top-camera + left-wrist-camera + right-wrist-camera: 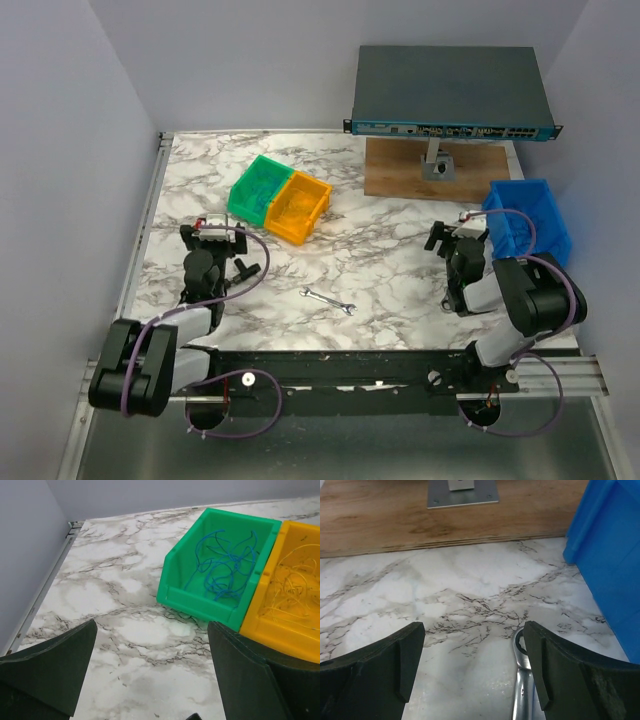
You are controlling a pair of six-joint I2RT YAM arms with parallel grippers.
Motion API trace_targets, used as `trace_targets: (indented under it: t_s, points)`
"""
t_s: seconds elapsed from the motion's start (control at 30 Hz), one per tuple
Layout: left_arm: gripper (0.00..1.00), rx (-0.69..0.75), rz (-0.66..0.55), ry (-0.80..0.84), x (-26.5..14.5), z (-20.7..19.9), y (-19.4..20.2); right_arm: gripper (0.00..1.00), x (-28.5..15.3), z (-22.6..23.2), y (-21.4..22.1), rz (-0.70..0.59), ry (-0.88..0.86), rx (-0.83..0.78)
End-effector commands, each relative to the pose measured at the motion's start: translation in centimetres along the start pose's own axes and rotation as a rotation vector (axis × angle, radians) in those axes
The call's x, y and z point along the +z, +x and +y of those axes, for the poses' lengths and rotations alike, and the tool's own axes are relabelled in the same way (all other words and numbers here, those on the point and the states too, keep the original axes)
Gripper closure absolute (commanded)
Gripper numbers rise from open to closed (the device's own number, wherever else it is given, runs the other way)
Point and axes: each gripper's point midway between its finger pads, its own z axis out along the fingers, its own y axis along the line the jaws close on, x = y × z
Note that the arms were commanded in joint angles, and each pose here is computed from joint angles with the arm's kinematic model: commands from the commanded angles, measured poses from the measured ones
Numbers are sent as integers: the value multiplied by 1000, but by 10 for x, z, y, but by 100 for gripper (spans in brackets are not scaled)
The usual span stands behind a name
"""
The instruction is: Untangle the cables
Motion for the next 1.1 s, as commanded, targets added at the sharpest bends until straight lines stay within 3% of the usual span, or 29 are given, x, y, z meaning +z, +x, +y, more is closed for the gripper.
trace_targets:
  t_s: [0.0,0.07,0.13,0.27,0.3,0.33,1.07]
  points:
    - [5,-47,-97,-26,18,15,-16,13,7,-12,-24,-119,66,90]
    - [4,-43,-30,11,25,10,-8,17,8,-13,-28,-131,70,101]
    - [4,-60,-38,-30,28,20,-10,8,7,-13,-28,-138,66,89]
    - [2,-77,-29,-31,28,20,-9,16,6,-12,-28,-141,57,82]
    - [2,-78,-28,-30,28,19,-9,3,6,-12,-28,-138,58,83]
    - [2,-77,-35,-30,28,19,-10,0,6,-12,-28,-140,56,83]
    - [2,-78,-30,-29,28,19,-9,0,6,-12,-28,-141,55,84]
